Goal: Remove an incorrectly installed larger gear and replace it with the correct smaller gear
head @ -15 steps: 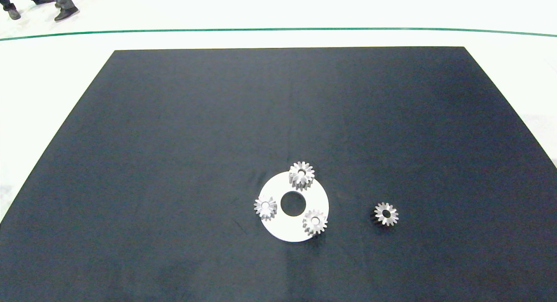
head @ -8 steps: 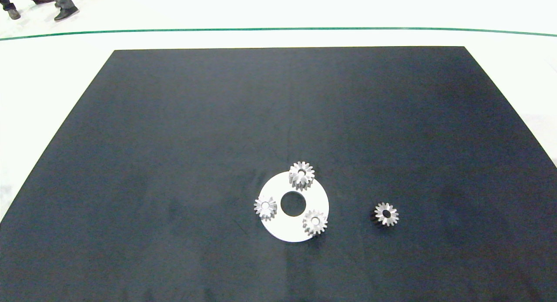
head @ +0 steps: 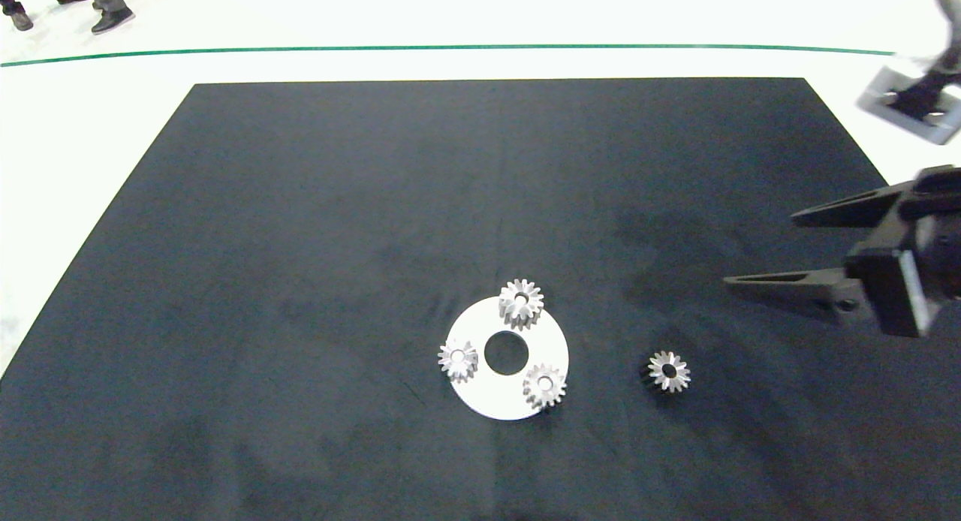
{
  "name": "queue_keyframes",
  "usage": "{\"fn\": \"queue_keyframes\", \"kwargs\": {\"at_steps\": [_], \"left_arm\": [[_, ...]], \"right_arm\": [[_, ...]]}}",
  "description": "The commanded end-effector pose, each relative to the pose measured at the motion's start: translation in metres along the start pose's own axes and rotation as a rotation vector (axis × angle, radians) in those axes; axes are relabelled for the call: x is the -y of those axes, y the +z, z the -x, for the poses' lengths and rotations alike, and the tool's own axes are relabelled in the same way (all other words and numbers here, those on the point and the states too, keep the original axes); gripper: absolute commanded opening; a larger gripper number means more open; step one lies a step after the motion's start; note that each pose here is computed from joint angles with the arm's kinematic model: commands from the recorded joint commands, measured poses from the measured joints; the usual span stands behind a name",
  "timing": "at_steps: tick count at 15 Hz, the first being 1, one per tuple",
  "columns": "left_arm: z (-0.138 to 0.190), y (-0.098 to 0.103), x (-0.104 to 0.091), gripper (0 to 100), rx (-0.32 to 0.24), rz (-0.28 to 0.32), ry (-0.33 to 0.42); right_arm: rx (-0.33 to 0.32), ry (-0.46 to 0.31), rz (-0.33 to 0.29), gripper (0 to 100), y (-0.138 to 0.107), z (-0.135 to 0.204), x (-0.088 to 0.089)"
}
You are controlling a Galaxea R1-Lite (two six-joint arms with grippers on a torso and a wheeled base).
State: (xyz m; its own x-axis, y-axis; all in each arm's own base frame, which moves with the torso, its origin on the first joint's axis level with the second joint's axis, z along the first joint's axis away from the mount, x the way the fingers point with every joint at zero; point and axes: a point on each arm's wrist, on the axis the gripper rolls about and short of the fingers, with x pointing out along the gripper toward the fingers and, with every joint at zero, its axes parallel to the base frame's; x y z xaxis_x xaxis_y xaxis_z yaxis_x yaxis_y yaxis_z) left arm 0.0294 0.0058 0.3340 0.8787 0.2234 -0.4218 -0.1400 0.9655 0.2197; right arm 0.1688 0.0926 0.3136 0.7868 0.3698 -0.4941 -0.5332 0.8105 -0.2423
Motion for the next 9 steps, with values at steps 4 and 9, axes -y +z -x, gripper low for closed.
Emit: {"fn": "queue_keyframes", "kwargs": {"at_steps": [4, 9], "left_arm": [[0.019, -0.001, -0.002, 100, 0.074, -0.002, -0.011], [0.019, -0.001, -0.002, 100, 0.077, -0.001, -0.011]], "right_arm": [[-0.165, 0.145, 0.168, 100, 0.044, -0.121, -0.074], [-0.191, 0.137, 0.179, 100, 0.055, -0.167, -0.089]]}}
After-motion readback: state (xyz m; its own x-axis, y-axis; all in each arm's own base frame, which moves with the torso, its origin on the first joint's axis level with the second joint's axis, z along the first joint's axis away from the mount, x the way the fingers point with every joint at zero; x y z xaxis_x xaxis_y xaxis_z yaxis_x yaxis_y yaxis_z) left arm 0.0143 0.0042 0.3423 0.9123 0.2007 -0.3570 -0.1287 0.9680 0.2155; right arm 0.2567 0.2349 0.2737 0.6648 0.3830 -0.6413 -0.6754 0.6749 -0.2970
